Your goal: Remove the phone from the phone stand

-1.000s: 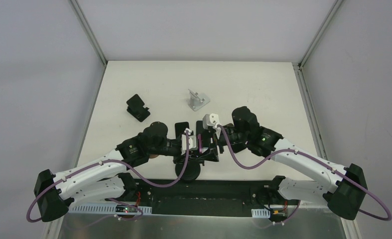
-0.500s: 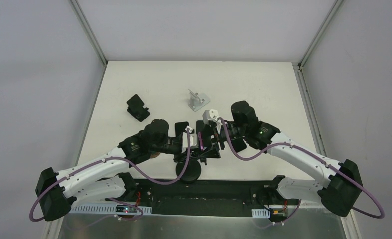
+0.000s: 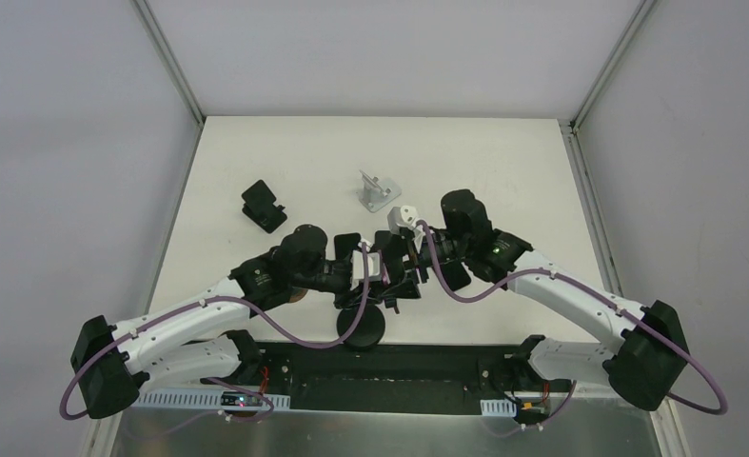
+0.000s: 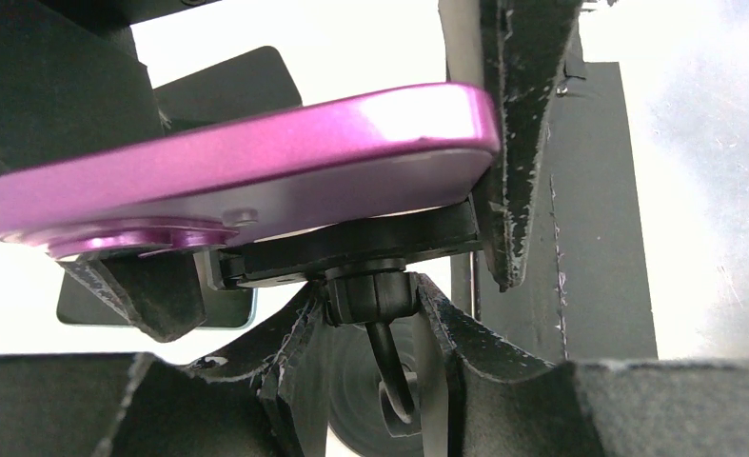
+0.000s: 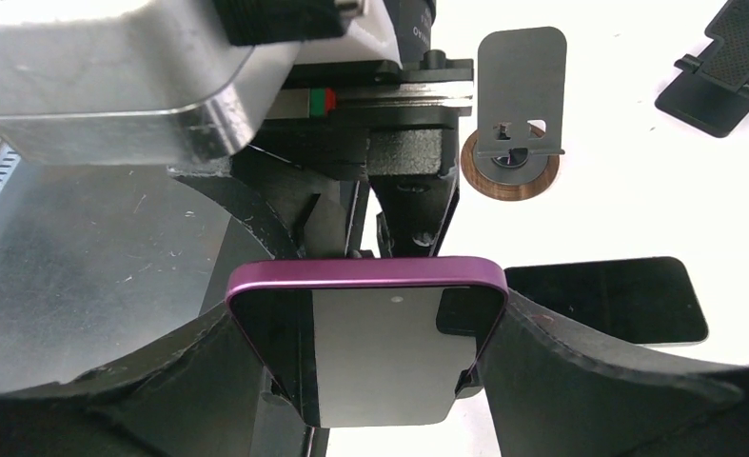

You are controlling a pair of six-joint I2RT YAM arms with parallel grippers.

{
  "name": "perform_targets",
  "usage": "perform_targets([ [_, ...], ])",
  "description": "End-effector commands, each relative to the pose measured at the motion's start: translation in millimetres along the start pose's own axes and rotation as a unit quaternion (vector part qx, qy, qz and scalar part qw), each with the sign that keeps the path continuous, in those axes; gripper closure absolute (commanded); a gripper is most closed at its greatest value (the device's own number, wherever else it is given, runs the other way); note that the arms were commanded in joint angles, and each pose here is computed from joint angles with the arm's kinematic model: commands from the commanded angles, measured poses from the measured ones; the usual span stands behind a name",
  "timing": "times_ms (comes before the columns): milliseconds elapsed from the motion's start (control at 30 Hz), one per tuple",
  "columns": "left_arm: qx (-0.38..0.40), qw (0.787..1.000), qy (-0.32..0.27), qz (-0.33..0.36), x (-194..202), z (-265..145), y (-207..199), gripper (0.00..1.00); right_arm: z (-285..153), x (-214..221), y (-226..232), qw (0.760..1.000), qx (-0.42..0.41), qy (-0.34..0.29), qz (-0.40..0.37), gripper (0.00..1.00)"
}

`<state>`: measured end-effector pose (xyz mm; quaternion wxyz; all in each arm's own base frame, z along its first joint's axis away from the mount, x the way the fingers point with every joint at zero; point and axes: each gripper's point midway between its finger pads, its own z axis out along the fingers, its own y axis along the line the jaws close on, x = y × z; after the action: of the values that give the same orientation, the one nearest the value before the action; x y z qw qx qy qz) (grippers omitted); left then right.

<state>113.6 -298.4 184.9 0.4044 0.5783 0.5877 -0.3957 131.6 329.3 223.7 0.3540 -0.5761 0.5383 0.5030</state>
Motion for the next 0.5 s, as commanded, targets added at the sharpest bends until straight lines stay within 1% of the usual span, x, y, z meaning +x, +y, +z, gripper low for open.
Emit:
perform_targets([
  [0,0.187,0.977,-0.087,0.055,-51.5,-3.6,-74.4,1.00,-24.2,27.7,-113.1,0.971,0.216,0.048,-0.087,1.00],
  [467,0.210,0.973,-0.084,0.057,-53.3,-1.9,-89.6,1.00,-31.8,57.7,-132.6,0.966,0.230,0.089,-0.084,1.00],
])
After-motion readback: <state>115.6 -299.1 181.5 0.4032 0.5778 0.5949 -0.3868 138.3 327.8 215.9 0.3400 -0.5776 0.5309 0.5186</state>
